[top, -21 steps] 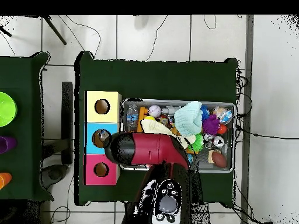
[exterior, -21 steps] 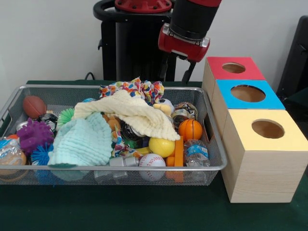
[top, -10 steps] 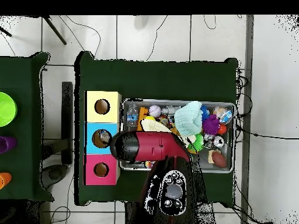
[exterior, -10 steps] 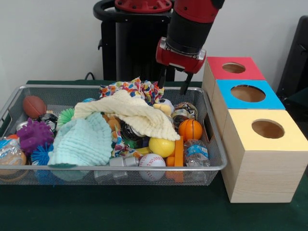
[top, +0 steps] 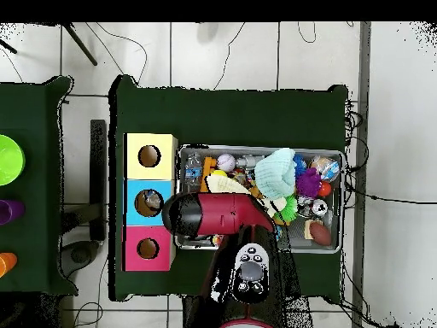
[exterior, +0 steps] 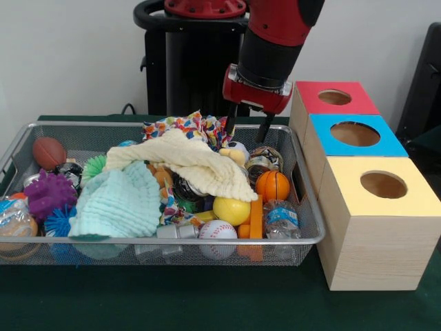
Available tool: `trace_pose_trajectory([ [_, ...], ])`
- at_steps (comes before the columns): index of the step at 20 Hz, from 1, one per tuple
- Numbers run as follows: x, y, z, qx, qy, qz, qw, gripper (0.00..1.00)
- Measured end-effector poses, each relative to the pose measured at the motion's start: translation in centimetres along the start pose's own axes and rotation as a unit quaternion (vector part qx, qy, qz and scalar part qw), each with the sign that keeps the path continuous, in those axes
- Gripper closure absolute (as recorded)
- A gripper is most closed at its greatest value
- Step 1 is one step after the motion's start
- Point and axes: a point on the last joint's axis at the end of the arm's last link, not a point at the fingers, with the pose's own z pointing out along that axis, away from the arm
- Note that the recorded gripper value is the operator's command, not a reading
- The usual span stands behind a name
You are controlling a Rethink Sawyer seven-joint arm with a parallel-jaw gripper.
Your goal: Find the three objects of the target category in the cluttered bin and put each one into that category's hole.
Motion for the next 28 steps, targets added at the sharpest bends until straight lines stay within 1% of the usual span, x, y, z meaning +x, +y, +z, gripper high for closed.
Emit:
trace_pose_trajectory([
  [6, -0.5, 0.3, 0.6, 0.000, 0.000, -0.002, 1.0000, 0.00],
  [16, -2.7, 1.4, 0.8, 0.001, -0.018, -0.010, 0.9998, 0.00],
  [18, -3.5, 1.6, 0.8, 0.001, -0.024, -0.010, 0.9997, 0.00],
  [21, -4.2, 1.8, 0.9, 0.001, -0.030, -0.011, 0.9995, 0.00],
  [28, -4.9, 2.0, 1.2, 0.001, -0.033, -0.012, 0.9994, 0.00],
])
